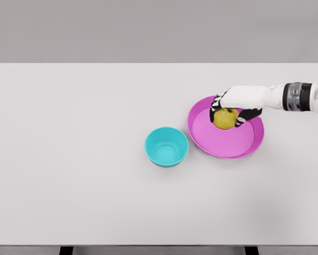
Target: Put the apple from the pink plate into the blue bowl with your right arm
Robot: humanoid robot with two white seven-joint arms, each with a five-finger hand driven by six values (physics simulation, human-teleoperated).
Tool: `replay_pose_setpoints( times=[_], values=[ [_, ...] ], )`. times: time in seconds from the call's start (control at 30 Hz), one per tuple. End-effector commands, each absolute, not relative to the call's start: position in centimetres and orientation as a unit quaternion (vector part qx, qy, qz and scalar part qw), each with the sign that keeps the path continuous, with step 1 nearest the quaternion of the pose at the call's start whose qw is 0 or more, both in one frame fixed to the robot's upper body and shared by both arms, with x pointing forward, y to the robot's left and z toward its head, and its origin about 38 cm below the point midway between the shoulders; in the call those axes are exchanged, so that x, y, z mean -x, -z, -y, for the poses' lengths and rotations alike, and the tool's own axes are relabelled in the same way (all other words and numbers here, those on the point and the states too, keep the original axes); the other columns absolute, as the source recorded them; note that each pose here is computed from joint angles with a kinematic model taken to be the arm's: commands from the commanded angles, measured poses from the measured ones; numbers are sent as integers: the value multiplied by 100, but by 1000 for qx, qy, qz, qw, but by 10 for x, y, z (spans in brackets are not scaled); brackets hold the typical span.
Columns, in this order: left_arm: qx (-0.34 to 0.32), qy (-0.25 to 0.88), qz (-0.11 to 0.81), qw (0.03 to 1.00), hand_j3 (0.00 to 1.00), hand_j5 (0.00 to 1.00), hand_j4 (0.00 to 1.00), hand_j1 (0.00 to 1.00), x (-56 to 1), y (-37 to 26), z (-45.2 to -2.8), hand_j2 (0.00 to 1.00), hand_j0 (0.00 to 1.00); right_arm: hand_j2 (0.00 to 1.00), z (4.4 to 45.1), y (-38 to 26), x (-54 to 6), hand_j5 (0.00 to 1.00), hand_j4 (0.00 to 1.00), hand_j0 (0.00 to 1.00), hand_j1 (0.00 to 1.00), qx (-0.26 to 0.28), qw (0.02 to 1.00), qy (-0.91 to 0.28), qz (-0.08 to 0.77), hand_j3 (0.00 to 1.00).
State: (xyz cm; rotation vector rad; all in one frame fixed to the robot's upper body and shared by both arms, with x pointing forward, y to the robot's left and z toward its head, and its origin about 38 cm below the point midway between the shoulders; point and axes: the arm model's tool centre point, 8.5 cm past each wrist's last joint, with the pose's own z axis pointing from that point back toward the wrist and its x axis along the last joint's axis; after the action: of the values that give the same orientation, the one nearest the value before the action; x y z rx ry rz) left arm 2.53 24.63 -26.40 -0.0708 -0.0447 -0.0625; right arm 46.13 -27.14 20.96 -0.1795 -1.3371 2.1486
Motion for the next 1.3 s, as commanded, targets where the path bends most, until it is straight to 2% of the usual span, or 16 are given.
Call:
replay_pose_setpoints(
  times=[0.0, 0.37, 0.67, 1.1, 1.13, 1.17, 1.2, 1.27],
  values=[
    [36, 31, 22, 999, 100, 100, 100, 100, -25, 264, -246, 100, 100, 54, 258, -218, -456, 54, 54, 54, 54, 63, 276, -810, 513, 54],
    [35, 31, 22, 999, 100, 100, 100, 100, -25, 264, -246, 100, 100, 54, 208, -242, -426, 54, 54, 54, 54, 40, 184, -819, 542, 54],
    [36, 31, 22, 999, 100, 100, 100, 100, -25, 264, -246, 100, 100, 54, 161, -237, -414, 54, 54, 54, 54, 1, 145, -812, 566, 54],
    [35, 31, 22, 999, 100, 100, 100, 100, -25, 264, -246, 100, 100, 54, 141, -227, -409, 54, 54, 54, 54, -14, 132, -813, 566, 54],
    [36, 31, 22, 999, 100, 100, 100, 100, -25, 264, -246, 100, 100, 56, 141, -227, -410, 56, 56, 56, 56, -13, 132, -814, 566, 56],
    [35, 31, 22, 999, 100, 100, 100, 100, -25, 264, -246, 100, 100, 88, 142, -226, -410, 88, 88, 88, 88, -12, 134, -814, 565, 88],
    [35, 31, 22, 999, 100, 100, 100, 100, -25, 264, -246, 100, 100, 100, 142, -227, -410, 100, 100, 100, 100, -12, 134, -814, 565, 100],
    [35, 31, 22, 999, 100, 100, 100, 100, -25, 264, -246, 100, 100, 100, 141, -226, -410, 100, 100, 100, 100, -13, 133, -814, 565, 100]
  ],
)
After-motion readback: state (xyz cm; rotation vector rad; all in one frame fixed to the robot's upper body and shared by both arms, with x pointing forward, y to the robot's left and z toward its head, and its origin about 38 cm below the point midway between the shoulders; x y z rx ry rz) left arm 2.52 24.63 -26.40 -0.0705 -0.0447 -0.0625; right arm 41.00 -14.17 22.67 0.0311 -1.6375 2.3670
